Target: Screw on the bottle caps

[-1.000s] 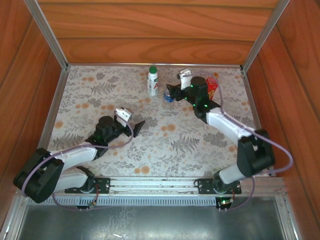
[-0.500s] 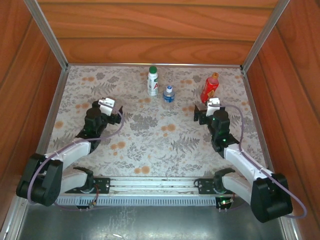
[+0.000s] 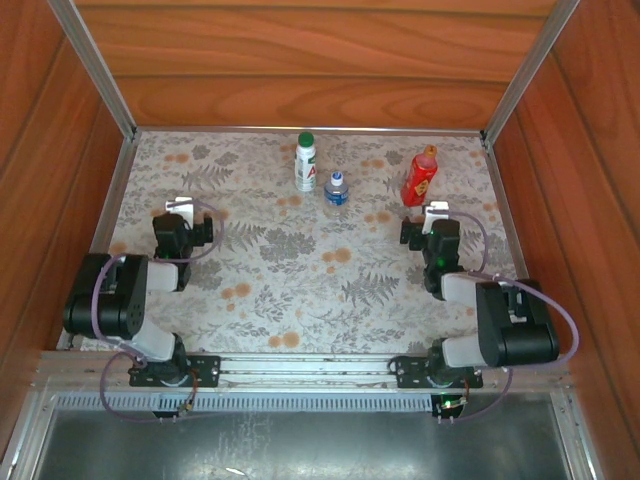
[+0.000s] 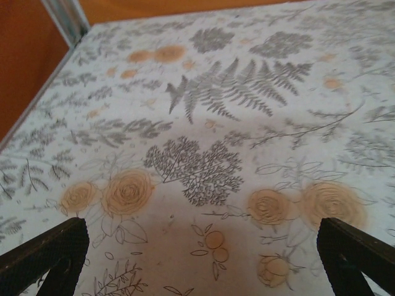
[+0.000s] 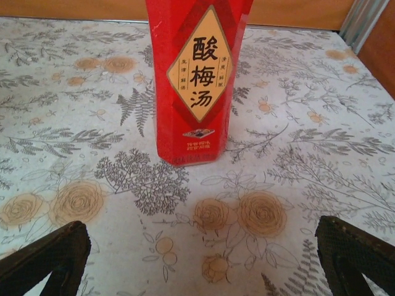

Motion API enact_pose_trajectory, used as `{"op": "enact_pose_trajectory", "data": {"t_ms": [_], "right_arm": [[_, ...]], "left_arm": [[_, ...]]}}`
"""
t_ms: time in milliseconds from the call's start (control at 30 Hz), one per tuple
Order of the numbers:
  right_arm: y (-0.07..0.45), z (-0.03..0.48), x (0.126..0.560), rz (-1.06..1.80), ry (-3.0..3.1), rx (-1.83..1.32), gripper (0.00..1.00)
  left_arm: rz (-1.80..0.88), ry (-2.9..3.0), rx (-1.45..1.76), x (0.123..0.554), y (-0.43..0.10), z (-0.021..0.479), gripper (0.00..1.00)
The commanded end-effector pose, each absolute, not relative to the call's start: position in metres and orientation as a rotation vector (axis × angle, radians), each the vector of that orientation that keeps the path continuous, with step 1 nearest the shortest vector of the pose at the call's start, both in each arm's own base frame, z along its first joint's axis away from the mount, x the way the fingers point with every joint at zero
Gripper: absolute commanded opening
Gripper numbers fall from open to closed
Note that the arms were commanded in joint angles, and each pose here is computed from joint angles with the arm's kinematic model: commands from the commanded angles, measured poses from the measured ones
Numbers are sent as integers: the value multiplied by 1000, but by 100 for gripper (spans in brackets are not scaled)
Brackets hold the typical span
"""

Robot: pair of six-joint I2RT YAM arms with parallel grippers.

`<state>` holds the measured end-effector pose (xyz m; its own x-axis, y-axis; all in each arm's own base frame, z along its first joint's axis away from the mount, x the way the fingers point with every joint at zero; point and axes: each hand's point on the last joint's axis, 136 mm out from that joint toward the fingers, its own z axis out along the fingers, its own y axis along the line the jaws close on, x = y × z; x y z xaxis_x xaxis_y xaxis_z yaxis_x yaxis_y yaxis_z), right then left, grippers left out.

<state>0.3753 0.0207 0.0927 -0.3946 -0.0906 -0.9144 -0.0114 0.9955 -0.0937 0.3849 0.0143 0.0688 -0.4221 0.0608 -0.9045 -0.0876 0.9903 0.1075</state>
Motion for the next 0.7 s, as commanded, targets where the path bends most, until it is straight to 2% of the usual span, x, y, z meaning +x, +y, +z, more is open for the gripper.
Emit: {"op": "enact_pose_trajectory", "data": {"t_ms": [0, 667], "right_arm": [[22, 104, 391, -21, 1908, -54, 100], [10, 92, 404, -17, 1984, 6, 100]], "left_arm": [[141, 1936, -149, 397, 31, 84, 100], [144, 1934, -141, 397, 30, 85, 100]]}}
